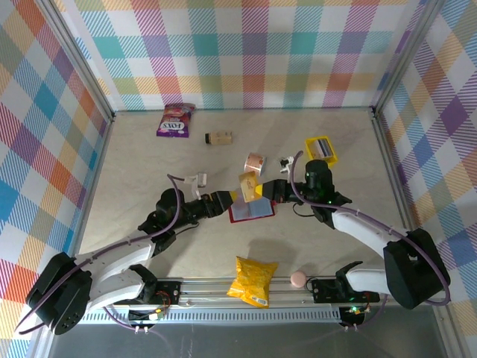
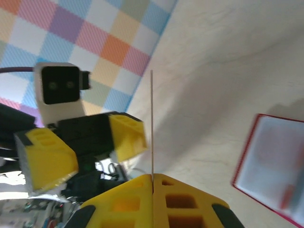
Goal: Put the credit cards into the card holder
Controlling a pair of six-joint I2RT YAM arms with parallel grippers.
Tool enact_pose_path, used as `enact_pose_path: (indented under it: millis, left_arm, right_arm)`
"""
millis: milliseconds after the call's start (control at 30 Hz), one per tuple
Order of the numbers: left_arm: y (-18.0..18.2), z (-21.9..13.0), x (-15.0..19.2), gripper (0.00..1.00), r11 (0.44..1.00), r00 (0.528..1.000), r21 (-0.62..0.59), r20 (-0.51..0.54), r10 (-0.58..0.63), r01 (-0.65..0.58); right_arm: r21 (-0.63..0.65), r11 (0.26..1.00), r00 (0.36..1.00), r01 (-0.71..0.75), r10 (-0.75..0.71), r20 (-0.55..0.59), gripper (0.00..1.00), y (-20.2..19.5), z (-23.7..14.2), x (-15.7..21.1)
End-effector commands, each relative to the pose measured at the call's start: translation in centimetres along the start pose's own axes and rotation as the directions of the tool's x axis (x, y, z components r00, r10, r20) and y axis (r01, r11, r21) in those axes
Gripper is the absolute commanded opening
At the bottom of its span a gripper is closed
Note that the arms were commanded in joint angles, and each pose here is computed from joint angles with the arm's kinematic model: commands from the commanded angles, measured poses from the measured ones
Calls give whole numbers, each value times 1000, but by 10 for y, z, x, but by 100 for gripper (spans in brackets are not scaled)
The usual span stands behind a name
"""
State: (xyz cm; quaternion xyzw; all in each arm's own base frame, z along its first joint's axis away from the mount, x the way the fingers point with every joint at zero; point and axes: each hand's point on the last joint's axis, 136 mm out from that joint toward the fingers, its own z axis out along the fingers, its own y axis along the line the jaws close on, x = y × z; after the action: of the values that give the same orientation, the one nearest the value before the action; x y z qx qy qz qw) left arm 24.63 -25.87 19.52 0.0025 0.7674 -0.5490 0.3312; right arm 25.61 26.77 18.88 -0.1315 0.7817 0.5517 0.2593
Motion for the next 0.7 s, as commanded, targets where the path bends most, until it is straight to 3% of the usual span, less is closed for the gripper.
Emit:
enact_pose_path:
  millis: [0,267,433,533,667]
  left_arm:
    - [12,6,7,69,999,995,-46,-98,12,-16]
    - [42,21,-2,70,981,994,-179,-99,51,-68]
    - [52,41,-2,68,980,990,-185,-134,43,-68]
    - [56,46,-3,70,976,987,-191,-144,75,-102]
    - [67,45,2,71,974,984,-193,-153,94,-123]
  right_arm:
    - [127,992,1000,-21,21,5,0,-39,1,13]
    - [248,963,991,-110,125,-48,0,-67,2,28]
    - [296,951,984,-92,133,-122,0,-68,2,30]
    - [206,971,973,-118,155,-170,0,-64,6,25]
    - [89,975,966,-206,217,-137,0,-75,10,10]
